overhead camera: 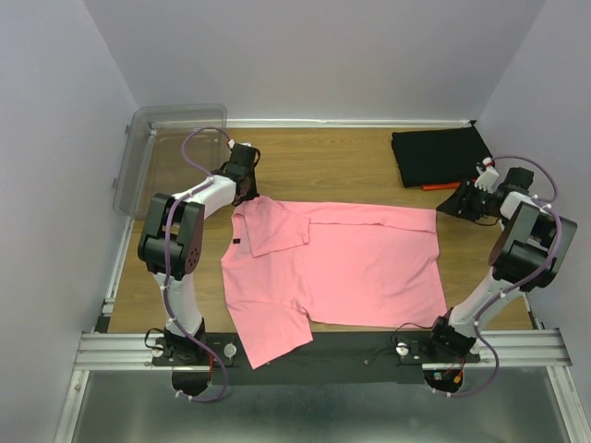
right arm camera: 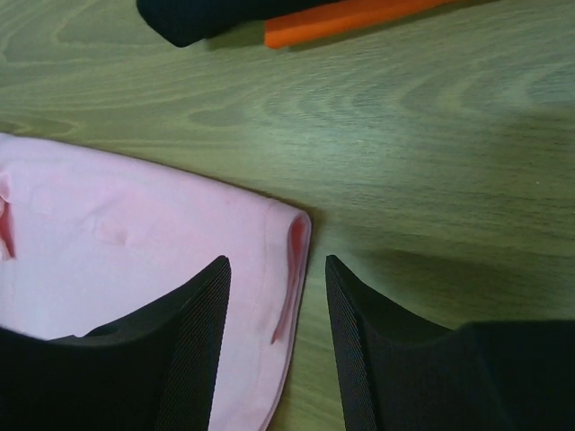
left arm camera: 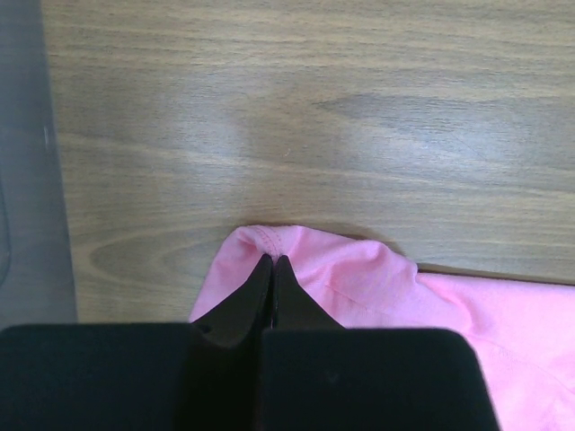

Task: Fold and stack the t-shirts
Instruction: Fold the tshirt

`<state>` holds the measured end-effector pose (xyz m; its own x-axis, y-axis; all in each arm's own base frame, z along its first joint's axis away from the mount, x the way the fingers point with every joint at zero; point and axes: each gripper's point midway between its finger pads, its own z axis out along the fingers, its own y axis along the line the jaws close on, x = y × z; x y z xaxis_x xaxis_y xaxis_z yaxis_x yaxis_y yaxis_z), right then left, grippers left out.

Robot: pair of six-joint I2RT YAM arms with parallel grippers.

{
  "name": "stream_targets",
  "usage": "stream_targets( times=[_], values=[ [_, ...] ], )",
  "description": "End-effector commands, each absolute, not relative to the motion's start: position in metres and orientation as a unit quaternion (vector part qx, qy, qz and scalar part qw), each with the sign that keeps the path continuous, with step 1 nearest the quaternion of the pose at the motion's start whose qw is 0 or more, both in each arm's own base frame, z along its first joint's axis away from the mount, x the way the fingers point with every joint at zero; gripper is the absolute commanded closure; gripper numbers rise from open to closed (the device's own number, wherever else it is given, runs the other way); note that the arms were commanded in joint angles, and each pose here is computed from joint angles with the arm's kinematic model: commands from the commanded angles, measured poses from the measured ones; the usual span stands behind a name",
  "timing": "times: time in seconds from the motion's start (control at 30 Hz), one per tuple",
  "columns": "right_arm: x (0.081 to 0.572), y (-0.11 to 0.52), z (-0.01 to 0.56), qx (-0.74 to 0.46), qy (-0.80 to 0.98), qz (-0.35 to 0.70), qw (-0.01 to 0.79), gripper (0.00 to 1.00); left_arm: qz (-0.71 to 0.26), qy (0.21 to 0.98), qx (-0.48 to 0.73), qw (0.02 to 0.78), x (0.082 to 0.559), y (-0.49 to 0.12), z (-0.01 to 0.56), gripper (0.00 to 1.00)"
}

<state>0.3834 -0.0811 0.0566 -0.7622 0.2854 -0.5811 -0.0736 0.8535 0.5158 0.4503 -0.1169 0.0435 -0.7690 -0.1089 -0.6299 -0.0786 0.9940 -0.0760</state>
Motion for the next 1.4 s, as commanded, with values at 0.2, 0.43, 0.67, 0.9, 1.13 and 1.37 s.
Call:
stream_targets(
  times=[0.2, 0.43, 0.67, 0.9, 1.13, 1.37],
  values=[
    [0.395, -0.069, 0.029, 0.075, 0.902, 0.299, 0.303, 0.48, -0.034, 0.936, -0.041, 0.348, 0.459, -0.123, 0.053, 1.00],
    [0.385, -0.063, 0.018, 0.075, 0.904, 0.309, 0.286, 0.57, -0.035, 0.936, -0.040, 0.347, 0.460, -0.121, 0.053, 1.00],
    [0.382, -0.057, 0.012, 0.073, 0.902, 0.329, 0.269, 0.85, -0.037, 0.936, -0.041, 0.348, 0.459, -0.122, 0.054, 1.00],
    [0.393, -0.068, 0.022, 0.061, 0.906, 0.307, 0.287, 0.99, -0.030, 0.936, -0.044, 0.348, 0.459, -0.116, 0.053, 1.00],
    [0.420, -0.092, 0.034, 0.052, 0.912, 0.260, 0.313, 0.99, -0.027, 0.934, -0.054, 0.351, 0.466, -0.111, 0.054, 1.00],
    [0.426, -0.100, 0.025, 0.056, 0.917, 0.248, 0.308, 0.99, -0.020, 0.933, -0.063, 0.355, 0.472, -0.110, 0.054, 1.00]
  ],
)
